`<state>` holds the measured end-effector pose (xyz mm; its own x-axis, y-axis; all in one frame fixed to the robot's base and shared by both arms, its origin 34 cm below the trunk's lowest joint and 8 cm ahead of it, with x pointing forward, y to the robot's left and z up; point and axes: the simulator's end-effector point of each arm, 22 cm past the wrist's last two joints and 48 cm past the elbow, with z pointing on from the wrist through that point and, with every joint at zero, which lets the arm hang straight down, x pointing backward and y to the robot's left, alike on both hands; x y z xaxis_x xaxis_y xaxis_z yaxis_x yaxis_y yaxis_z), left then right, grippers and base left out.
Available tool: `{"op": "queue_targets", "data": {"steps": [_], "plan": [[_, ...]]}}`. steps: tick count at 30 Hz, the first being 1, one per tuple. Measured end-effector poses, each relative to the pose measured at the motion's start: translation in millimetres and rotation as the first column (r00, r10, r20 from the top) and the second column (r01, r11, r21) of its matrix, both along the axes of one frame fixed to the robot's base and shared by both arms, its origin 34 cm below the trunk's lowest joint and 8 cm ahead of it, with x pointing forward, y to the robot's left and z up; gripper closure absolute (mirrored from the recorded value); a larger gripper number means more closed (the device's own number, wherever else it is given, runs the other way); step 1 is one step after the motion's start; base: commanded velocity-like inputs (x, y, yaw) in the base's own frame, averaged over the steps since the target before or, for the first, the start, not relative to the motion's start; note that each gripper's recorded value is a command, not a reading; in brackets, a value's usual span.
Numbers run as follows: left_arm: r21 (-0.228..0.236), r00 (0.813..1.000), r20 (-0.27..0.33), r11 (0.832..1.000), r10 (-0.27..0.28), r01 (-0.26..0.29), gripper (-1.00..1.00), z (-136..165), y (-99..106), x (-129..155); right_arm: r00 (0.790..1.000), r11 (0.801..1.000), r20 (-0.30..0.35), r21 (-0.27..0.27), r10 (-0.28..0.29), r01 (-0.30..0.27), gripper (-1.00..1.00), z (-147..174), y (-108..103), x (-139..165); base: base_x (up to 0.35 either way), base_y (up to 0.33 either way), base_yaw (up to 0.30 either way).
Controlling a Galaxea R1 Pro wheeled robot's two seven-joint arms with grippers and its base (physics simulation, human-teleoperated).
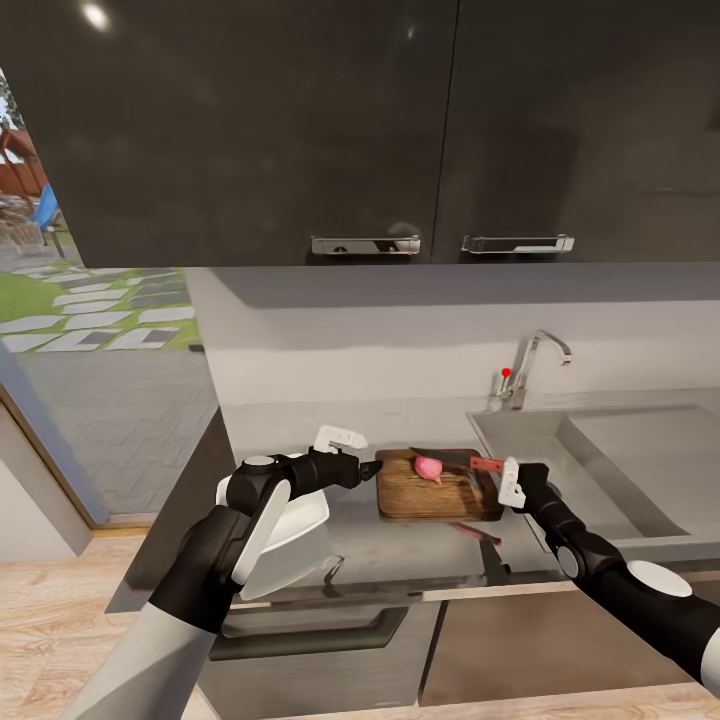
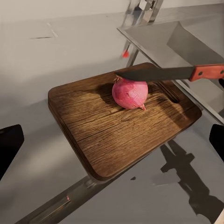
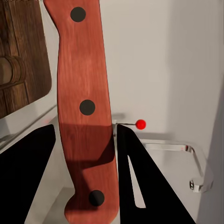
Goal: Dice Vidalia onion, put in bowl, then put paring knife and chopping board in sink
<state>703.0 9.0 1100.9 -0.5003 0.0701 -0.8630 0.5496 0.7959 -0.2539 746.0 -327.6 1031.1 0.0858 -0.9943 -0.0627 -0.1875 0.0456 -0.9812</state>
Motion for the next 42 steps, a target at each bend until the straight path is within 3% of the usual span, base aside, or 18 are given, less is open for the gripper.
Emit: {"op": "queue_targets", "data": {"steps": [5,8,11,29,42], "plan": [[0.0,1.0,0.0,1.0,-0.001,0.001,-1.0,-0.1,-0.2,-0.1,1.0,1.0,0.018,0.015,-0.002,0.002,1.0,8.8,0.2,2.7,0.0,0.0,0.0],[0.0,1.0,0.0,1.0,0.0,0.0,-1.0,0.0,-0.2,-0.1,0.995,0.996,0.094,0.08,-0.034,0.026,1.0,50.0,-6.6,14.5,0.0,0.0,0.0],[0.0,1.0,0.0,1.0,0.0,0.0,-1.0,0.0,-0.1,-0.1,0.993,0.995,0.109,0.095,-0.047,0.036,1.0,58.9,-10.8,17.1,0.0,0.0,0.0],[0.0,1.0,0.0,1.0,0.0,0.0,-1.0,-0.1,0.0,0.0,0.992,0.994,0.114,0.103,-0.053,0.041,1.0,62.4,-12.2,18.0,0.0,0.0,0.0],[0.0,1.0,0.0,1.0,0.0,0.0,-1.0,-0.1,-0.1,0.0,0.997,0.997,0.082,0.074,-0.013,0.007,1.0,44.7,4.5,11.5,0.0,0.0,0.0]]}}
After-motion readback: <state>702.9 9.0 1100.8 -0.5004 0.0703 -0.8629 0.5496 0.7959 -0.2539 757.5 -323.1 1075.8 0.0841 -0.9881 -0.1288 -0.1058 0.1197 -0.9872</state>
